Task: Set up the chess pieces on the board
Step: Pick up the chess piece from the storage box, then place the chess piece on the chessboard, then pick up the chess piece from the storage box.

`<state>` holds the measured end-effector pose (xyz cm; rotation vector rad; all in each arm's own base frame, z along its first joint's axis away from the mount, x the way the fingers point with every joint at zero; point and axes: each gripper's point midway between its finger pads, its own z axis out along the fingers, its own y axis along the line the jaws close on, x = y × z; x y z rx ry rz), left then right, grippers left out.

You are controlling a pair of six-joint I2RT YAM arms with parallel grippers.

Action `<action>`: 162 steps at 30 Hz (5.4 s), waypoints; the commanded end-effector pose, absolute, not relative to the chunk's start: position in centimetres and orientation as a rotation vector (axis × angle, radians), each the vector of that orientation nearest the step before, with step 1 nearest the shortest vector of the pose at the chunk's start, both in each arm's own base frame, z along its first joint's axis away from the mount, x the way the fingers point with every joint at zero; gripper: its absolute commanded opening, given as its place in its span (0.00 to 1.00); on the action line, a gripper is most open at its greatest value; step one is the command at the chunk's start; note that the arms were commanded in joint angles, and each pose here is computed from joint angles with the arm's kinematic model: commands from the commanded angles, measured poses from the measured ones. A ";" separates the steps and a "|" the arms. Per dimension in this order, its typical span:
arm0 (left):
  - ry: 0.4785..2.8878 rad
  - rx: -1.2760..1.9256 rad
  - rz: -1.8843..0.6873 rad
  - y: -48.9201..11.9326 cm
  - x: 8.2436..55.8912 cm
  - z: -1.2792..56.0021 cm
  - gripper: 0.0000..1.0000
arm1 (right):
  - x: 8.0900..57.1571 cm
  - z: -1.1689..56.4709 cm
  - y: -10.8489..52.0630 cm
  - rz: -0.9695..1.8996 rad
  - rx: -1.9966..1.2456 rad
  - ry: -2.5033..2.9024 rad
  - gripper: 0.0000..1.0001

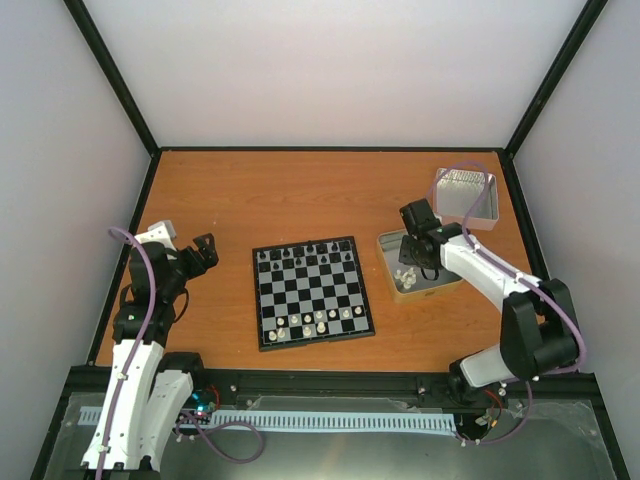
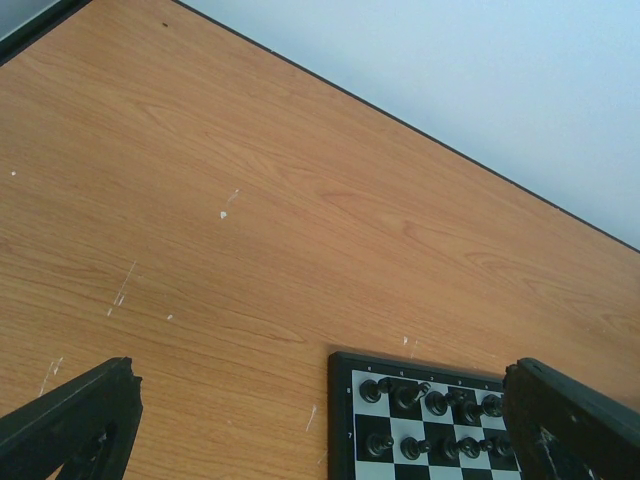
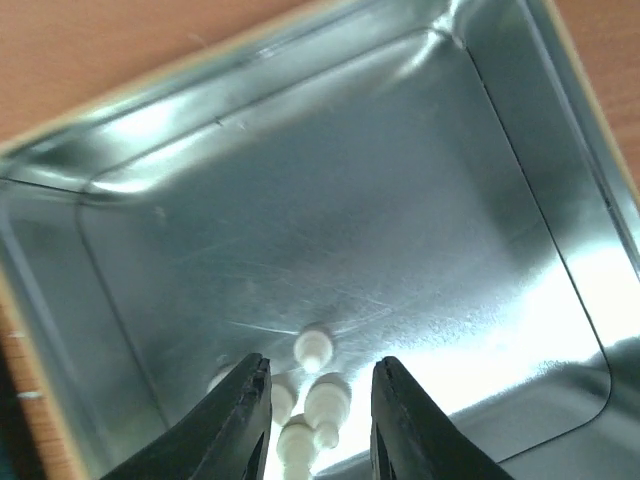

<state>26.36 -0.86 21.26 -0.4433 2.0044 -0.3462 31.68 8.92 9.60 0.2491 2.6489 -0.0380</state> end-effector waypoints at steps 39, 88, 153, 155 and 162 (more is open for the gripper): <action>1.962 -0.421 -0.341 -0.8 26.7 23.1 1.00 | 32.5 4.9 7.7 -0.083 0.201 2.749 0.06; 1.939 -0.423 -0.336 -0.7 26.4 23.6 1.00 | 14.9 5.5 45.5 0.409 -1.228 2.654 0.09; 1.952 -0.417 -0.342 -0.8 26.5 23.4 1.00 | 28.9 5.5 8.2 -0.103 0.194 2.788 0.20; 1.953 -0.418 -0.340 -0.8 26.5 23.4 1.00 | 29.4 5.6 8.4 -0.089 0.196 2.778 0.20; 1.952 -0.422 -0.337 -0.7 26.5 23.3 1.00 | 29.6 4.8 8.5 -0.085 0.202 2.793 0.20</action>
